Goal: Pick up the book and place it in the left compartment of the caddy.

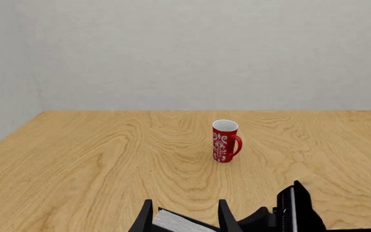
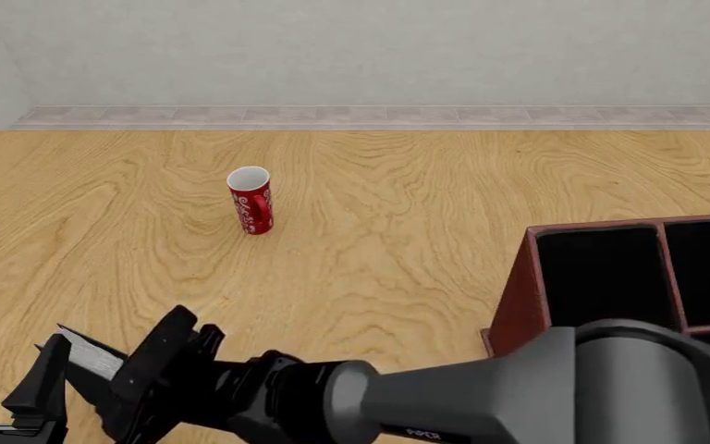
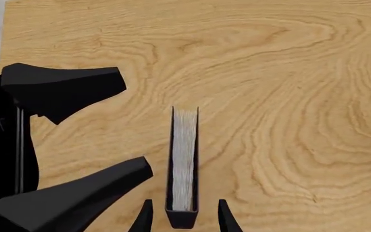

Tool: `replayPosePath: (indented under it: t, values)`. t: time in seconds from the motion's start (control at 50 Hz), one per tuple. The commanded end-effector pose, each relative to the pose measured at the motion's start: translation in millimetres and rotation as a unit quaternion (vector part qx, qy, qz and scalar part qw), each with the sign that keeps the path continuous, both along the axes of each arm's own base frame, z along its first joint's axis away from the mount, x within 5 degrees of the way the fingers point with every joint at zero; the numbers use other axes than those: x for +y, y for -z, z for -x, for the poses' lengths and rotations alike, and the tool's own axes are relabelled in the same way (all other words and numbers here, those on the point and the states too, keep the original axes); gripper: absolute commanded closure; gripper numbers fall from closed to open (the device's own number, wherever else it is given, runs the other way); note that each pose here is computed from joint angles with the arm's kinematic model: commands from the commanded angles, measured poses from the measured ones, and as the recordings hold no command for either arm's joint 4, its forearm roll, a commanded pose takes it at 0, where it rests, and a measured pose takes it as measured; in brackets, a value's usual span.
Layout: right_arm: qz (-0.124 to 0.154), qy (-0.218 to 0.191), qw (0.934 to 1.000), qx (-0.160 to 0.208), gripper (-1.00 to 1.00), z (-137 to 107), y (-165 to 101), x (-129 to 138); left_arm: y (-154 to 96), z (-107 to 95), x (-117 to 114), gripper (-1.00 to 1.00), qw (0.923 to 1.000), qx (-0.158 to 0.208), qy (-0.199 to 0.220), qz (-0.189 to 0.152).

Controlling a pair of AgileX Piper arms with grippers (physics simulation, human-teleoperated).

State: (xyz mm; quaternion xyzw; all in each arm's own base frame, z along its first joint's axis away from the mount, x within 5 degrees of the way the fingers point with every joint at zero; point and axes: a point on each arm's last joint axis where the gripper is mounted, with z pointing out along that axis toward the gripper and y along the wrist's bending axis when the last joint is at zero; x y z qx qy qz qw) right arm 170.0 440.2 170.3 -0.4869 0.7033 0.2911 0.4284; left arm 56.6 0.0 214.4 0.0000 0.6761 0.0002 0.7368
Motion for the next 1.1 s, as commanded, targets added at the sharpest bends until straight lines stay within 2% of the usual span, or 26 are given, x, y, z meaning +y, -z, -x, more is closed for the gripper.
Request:
replayPosePath:
  t: [0.02, 0.1, 0.12, 0.68, 0.7, 1.1]
  values:
    - [-0.002, 0.000, 1.0000, 0.002, -1.00, 0, 2, 3, 0, 0, 0, -1.00, 1.0000, 0.000, 0.000, 0.000]
    - [-0.002, 0.000, 1.0000, 0.002, -1.00, 0, 2, 3, 0, 0, 0, -1.00, 1.0000, 0.000, 0.000, 0.000]
    - [-0.002, 0.000, 1.0000, 0.002, 1.00, 0, 2, 3, 0, 0, 0, -1.00, 1.0000, 0.000, 0.000, 0.000]
    - [-0.002, 0.000, 1.0000, 0.002, 1.00, 0, 2, 3, 0, 0, 0, -1.00, 1.0000, 0.000, 0.000, 0.000]
    - [-0.024, -0.003, 0.9997, -0.010, 1.00, 3, -20, -2, 0, 0, 0, -1.00, 1.0000, 0.000, 0.000, 0.000]
    - [-0.032, 0.018, 0.9989, -0.027, 1.00, -20, -31, -11, 0, 0, 0, -1.00, 1.0000, 0.000, 0.000, 0.000]
